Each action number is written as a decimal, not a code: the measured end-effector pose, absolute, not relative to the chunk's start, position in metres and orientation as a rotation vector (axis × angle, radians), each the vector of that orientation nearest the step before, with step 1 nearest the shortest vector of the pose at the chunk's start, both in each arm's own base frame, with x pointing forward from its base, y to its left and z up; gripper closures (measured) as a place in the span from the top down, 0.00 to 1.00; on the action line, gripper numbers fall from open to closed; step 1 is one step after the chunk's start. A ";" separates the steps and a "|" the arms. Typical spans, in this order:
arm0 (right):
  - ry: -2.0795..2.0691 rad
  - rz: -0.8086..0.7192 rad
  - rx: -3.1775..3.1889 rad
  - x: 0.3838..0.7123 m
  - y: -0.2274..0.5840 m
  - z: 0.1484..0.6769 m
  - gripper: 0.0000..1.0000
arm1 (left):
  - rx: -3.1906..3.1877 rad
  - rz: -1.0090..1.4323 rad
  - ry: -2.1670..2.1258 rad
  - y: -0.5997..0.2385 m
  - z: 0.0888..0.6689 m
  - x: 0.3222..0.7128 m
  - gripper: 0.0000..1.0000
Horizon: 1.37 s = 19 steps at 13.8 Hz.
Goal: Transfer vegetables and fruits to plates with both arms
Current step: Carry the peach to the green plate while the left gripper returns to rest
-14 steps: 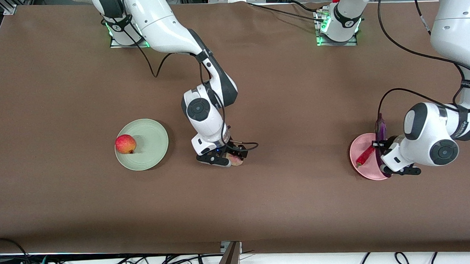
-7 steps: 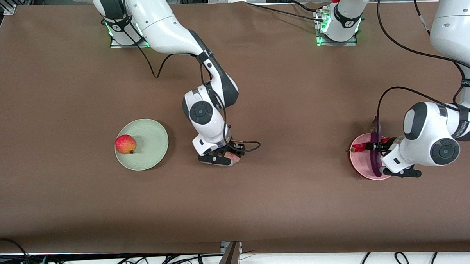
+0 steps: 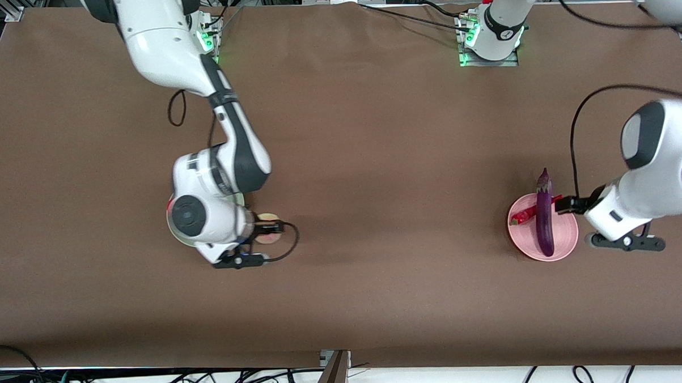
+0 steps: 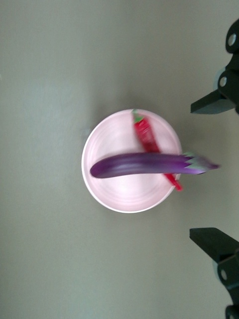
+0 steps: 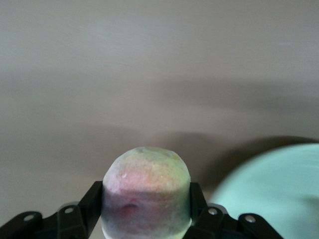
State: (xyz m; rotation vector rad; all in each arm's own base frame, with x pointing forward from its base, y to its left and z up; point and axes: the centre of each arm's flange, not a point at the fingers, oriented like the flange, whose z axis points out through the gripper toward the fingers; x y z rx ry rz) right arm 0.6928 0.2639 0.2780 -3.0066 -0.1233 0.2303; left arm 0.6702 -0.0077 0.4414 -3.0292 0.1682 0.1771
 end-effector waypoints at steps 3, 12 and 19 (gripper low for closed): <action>-0.217 0.308 -3.004 0.687 0.216 0.295 0.74 | -2.986 0.103 0.218 -0.050 0.526 0.638 1.00; -0.299 0.184 -3.020 0.617 0.130 0.218 0.78 | -3.085 0.003 -0.049 -0.010 0.577 0.555 1.00; -0.147 0.236 -2.996 0.632 0.169 0.314 1.00 | -3.082 -0.005 0.013 -0.037 0.580 0.548 1.00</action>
